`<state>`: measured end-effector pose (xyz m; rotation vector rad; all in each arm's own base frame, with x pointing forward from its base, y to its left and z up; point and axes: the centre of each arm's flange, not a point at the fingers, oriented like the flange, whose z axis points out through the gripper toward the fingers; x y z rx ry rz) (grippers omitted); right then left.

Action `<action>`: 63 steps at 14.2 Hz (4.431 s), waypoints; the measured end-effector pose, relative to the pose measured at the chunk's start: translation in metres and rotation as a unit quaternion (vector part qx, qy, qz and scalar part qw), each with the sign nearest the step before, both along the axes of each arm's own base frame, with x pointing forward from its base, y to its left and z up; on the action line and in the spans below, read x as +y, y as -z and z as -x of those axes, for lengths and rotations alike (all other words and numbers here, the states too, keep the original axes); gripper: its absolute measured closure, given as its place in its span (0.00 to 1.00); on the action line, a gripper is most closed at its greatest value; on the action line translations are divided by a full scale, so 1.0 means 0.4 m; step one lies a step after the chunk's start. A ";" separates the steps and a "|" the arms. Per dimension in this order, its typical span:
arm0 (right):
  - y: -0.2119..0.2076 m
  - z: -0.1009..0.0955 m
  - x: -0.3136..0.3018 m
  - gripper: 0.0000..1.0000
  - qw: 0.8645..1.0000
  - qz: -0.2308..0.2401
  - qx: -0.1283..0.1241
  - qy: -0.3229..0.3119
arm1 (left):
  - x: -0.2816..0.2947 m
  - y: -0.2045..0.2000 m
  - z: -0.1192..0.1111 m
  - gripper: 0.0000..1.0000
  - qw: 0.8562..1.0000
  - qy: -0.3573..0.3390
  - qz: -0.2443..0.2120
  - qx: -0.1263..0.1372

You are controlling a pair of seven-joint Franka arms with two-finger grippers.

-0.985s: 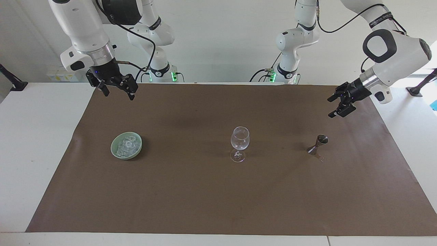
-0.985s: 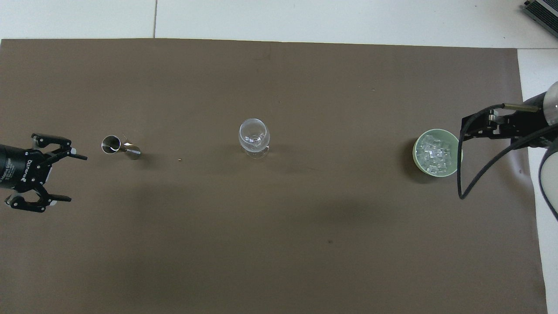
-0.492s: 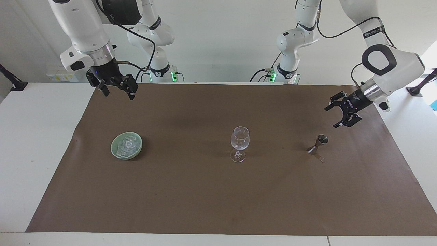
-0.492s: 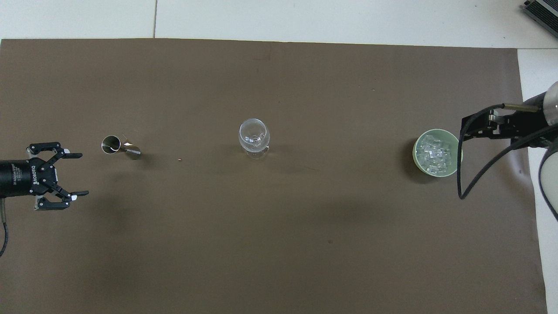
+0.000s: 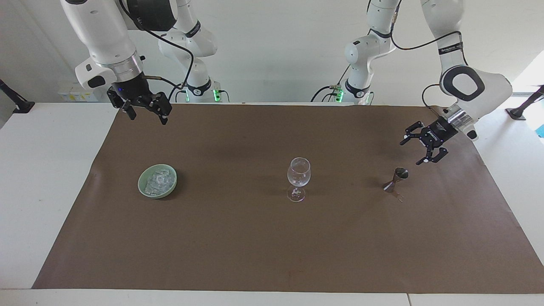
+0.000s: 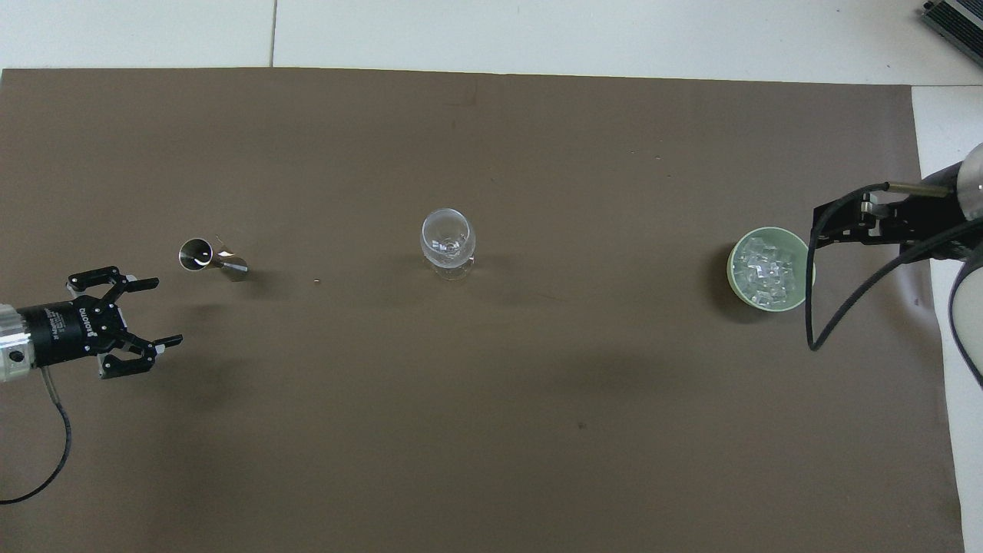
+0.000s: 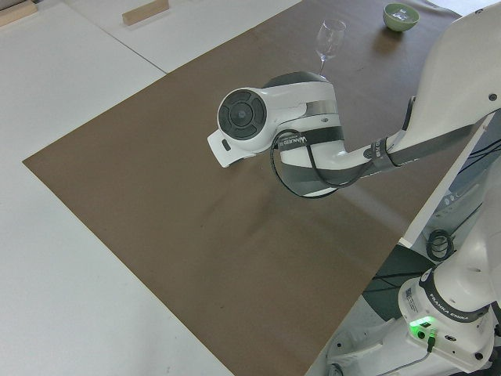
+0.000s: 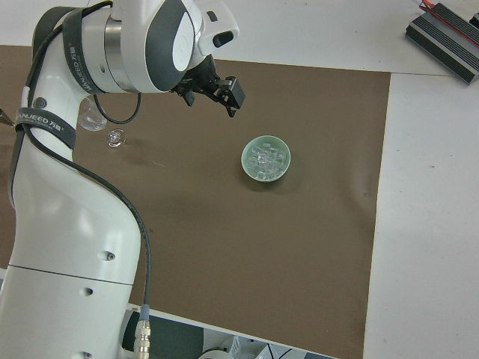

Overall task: Pour wine and add ice with both arms
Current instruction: 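Open the left gripper and move it toward the silver jigger, then close the left gripper on the silver jigger and lift it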

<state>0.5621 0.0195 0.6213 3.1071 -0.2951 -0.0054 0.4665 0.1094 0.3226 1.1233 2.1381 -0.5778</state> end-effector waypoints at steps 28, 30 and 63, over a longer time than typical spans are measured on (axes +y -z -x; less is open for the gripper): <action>0.000 0.000 0.000 0.00 1.000 0.000 0.000 0.000 | -0.123 0.197 -0.057 0.00 0.980 -0.104 0.108 -0.128; 0.000 0.000 0.000 0.00 1.000 0.000 0.000 0.000 | -0.122 0.195 -0.061 0.00 0.980 -0.105 0.109 -0.130; 0.000 0.000 0.000 0.00 1.000 0.000 0.000 0.000 | -0.119 0.191 -0.073 0.78 0.979 -0.117 0.105 -0.133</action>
